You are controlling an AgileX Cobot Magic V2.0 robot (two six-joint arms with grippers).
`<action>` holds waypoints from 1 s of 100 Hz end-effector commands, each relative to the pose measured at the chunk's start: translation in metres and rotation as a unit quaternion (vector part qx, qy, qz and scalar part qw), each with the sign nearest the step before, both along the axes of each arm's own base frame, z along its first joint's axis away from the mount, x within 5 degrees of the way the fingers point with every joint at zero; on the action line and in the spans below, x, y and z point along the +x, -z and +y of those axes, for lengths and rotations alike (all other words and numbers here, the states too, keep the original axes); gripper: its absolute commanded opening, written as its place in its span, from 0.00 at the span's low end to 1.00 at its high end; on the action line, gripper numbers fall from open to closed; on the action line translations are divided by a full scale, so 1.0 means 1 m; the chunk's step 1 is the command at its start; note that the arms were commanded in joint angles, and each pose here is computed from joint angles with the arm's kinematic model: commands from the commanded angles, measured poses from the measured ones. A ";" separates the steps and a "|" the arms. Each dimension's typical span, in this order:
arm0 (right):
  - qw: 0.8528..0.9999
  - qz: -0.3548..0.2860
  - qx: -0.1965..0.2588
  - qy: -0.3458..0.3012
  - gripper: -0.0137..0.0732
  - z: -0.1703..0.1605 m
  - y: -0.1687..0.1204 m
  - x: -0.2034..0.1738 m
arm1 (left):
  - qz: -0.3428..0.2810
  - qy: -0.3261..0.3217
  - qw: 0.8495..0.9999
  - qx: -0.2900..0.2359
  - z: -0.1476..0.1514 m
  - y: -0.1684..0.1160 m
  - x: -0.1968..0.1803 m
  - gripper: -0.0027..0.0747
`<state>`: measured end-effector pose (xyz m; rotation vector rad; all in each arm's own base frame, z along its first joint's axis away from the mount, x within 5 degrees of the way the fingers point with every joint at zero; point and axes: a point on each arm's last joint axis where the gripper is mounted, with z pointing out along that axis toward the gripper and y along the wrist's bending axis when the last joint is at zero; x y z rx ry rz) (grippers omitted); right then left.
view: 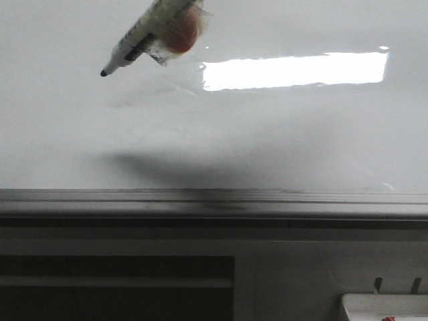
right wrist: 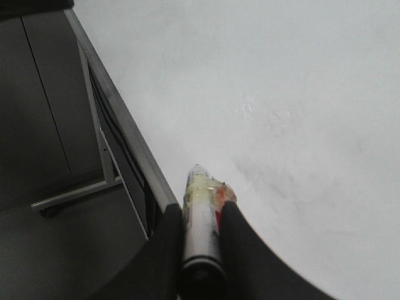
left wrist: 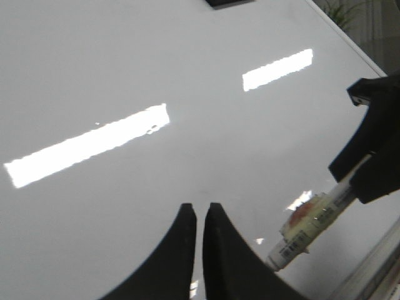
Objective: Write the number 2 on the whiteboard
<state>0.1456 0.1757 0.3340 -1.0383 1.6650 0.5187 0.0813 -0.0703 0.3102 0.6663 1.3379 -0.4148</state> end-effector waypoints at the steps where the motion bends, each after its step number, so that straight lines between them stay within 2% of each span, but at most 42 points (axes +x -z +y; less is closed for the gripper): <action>1: 0.998 -0.039 0.042 0.018 0.09 -0.004 -0.022 0.002 | -0.028 -0.010 0.999 -0.040 0.005 -0.016 -0.002 0.01; 58: 0.998 -0.046 0.044 0.020 0.09 -0.004 -0.023 0.002 | -0.028 -0.019 0.999 -0.041 0.007 -0.016 -0.002 0.01; 71: 0.996 -0.073 0.048 0.028 0.09 -0.006 -0.023 0.001 | -0.028 -0.019 0.999 -0.041 0.007 -0.016 -0.002 0.01; 78: 0.992 -0.090 0.074 0.039 0.09 -0.006 -0.020 0.000 | -0.028 -0.019 0.999 -0.041 0.007 -0.016 -0.002 0.01; 82: 0.989 -0.084 0.108 0.048 0.09 -0.008 -0.019 -0.001 | -0.028 -0.019 0.999 -0.041 0.007 -0.016 -0.002 0.01; 86: 0.989 -0.085 0.114 0.047 0.09 -0.008 -0.014 -0.002 | -0.028 -0.019 0.999 -0.041 0.007 -0.016 -0.002 0.01; 100: 0.992 -0.072 0.088 0.047 0.09 -0.012 -0.007 -0.004 | -0.028 -0.019 0.999 -0.041 0.007 -0.016 -0.002 0.01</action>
